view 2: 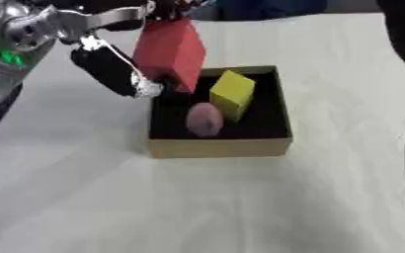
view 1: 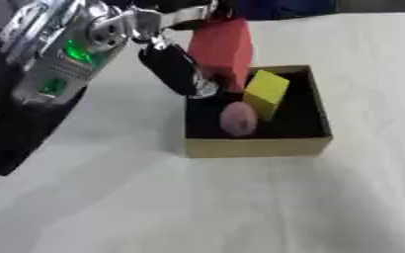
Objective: Pick up objects on the table and place them in the box.
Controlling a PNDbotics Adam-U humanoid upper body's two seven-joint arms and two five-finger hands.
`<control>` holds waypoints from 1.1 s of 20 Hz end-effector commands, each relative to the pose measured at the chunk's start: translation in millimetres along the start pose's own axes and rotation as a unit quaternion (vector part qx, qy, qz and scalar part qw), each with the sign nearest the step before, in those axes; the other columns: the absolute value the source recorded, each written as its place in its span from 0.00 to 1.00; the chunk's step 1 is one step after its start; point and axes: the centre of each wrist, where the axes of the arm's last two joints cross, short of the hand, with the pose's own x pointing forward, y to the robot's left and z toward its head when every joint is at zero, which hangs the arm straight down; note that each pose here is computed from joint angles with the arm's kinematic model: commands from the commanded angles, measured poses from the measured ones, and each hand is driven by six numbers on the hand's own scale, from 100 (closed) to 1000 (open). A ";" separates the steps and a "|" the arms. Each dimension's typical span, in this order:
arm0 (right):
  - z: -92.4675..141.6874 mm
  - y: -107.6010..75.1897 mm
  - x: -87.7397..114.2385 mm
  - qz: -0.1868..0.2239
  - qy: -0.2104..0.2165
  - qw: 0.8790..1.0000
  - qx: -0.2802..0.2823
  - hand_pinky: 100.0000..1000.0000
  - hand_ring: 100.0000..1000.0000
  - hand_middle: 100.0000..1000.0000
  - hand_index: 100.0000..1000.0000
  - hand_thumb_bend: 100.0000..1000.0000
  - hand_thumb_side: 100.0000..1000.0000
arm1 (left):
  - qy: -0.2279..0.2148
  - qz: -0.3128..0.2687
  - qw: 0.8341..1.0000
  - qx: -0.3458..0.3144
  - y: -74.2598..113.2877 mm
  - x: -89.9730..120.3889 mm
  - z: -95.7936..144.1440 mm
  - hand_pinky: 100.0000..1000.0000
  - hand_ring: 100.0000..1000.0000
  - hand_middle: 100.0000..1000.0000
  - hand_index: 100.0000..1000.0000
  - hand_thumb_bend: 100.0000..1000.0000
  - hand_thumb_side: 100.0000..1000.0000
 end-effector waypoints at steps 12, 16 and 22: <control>-10.2 1.2 11.2 0.004 -0.021 1.000 0.011 0.99 0.84 0.56 0.67 0.00 0.75 | 0.066 -0.012 0.997 -0.032 -14.4 -8.5 -40.2 0.56 0.60 0.38 0.62 0.00 0.45; -10.9 0.7 11.8 0.005 -0.021 1.000 0.011 0.99 0.84 0.56 0.67 0.00 0.75 | 0.068 -0.012 0.997 -0.035 -20.6 -8.8 -47.2 0.56 0.60 0.39 0.63 0.00 0.46; -11.9 1.0 12.0 0.005 -0.022 1.000 0.013 0.99 0.84 0.56 0.68 0.00 0.75 | 0.074 -0.013 0.996 -0.050 -33.3 -11.4 -59.4 0.57 0.61 0.40 0.65 0.00 0.46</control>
